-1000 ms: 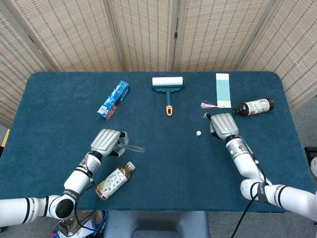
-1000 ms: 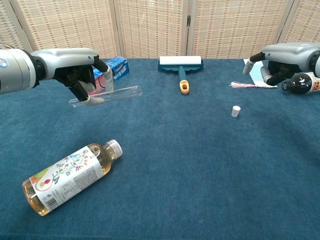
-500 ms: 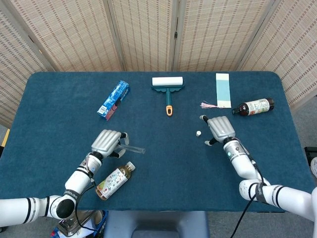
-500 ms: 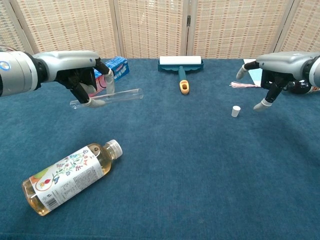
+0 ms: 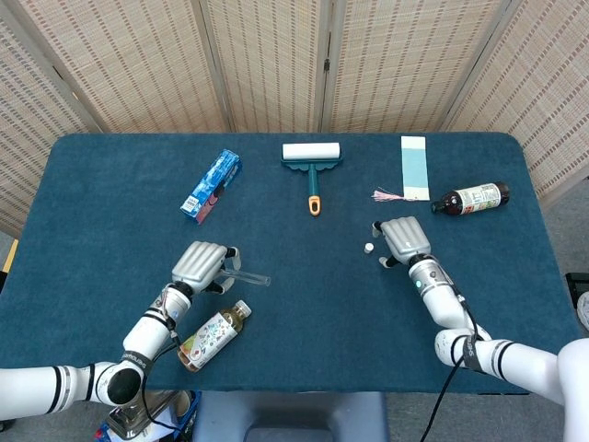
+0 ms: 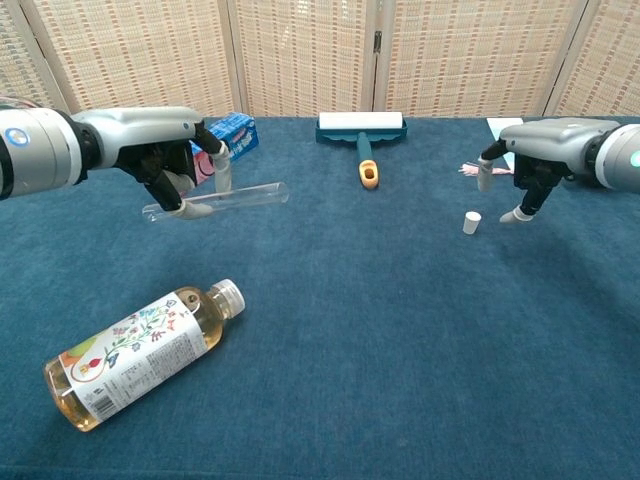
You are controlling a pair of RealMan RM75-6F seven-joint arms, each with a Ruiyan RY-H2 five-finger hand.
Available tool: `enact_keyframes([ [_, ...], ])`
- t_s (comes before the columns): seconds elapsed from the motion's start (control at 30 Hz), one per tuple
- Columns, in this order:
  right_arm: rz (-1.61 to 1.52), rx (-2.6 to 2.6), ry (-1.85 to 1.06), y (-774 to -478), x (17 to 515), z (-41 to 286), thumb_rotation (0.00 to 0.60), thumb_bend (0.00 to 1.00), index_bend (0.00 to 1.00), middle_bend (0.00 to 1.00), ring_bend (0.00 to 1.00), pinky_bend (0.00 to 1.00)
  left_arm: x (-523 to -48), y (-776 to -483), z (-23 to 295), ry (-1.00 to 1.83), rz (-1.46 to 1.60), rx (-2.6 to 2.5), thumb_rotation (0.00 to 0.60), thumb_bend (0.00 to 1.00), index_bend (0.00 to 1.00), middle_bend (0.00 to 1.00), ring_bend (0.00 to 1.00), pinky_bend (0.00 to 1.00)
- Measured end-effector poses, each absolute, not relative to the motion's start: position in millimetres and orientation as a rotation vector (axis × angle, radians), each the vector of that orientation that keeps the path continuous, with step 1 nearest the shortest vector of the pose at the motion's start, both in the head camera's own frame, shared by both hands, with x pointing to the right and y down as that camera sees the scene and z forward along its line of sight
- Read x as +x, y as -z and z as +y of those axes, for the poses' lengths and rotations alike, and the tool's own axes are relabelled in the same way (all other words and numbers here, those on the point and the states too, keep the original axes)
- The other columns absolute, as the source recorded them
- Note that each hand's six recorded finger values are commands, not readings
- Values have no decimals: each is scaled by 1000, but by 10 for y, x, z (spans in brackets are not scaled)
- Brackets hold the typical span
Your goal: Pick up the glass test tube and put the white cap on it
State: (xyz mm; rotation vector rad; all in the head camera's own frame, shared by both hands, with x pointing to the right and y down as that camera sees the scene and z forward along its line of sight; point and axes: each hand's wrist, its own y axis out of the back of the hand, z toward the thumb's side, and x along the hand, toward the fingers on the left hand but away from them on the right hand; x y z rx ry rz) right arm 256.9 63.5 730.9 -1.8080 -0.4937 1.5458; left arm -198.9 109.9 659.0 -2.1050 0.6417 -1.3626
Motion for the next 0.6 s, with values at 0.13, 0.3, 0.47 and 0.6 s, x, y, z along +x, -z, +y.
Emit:
enact_keyframes([
  [0.13,-477,-1810,-1559,-7400,2530,635,600,212,396,1000,1000,1000,-1993,-6608,1111,1367,638,-2107,600,366,668,1000,1000,1000],
  [0.3,-467,-1811,-1574,-7494,2481,621,600,218,401,1000,1000,1000,-2006,-6624,1114,1372,638,-2107,600,367,668,1000,1000,1000],
  [0.47,-459,-1813,-1588,-7558,2444,605,600,246,408,1000,1000,1000,-2025,-6636,1119,1376,638,-2108,600,366,668,1000,1000,1000],
  [0.6,-454,-1816,-1596,-7590,2427,599,600,260,417,1000,1000,1000,-2035,-6645,1120,1378,639,-2108,600,367,668,1000,1000,1000],
])
